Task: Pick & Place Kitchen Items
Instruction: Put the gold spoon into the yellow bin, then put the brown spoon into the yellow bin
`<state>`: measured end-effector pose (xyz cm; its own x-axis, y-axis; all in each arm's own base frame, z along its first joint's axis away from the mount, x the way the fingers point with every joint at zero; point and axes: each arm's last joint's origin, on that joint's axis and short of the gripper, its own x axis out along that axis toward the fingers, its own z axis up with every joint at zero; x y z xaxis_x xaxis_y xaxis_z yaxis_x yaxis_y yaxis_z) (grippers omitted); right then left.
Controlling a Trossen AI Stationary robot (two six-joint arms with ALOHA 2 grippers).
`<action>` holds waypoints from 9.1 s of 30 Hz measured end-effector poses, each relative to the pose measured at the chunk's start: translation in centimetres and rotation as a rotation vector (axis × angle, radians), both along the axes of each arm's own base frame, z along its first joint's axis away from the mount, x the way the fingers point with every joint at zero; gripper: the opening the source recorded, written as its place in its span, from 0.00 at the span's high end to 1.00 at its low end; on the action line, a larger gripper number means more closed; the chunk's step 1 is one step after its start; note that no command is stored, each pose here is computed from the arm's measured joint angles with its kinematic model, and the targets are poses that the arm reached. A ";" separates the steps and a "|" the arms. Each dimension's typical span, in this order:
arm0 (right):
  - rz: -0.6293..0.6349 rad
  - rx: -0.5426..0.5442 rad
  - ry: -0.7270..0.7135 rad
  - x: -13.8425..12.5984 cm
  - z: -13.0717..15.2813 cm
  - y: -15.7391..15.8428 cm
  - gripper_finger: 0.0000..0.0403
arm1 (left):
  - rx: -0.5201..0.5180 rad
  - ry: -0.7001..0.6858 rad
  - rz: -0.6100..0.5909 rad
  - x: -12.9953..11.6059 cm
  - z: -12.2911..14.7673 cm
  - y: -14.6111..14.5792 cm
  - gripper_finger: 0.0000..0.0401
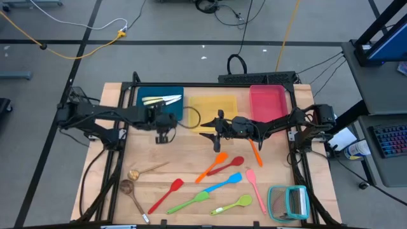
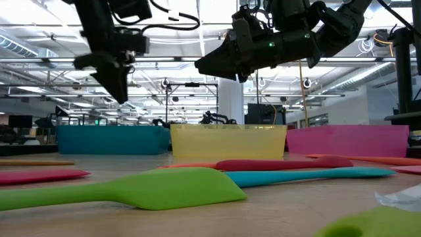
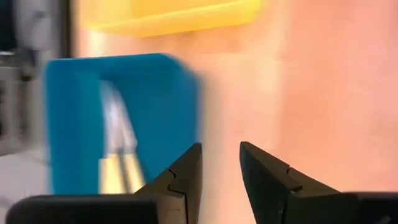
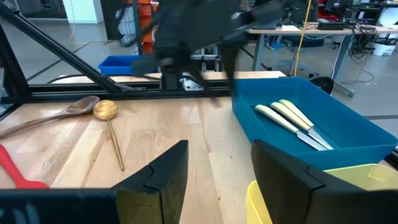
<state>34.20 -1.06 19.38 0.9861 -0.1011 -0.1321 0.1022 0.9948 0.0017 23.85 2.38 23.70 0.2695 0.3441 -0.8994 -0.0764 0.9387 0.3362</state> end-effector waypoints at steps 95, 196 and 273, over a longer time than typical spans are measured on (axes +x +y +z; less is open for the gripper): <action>-0.029 -0.017 0.490 -6.4 1.7 -0.1 0.58 | -0.042 -0.441 -0.178 3.1 0.5 -6.2 0.97; 0.032 -0.148 0.214 -6.5 0.2 0.5 0.50 | -0.230 -0.648 -0.110 -0.7 6.4 -0.7 0.75; 0.372 -0.727 -0.390 -6.3 5.3 1.1 0.54 | -0.562 0.261 1.553 -9.2 -8.4 -26.2 0.75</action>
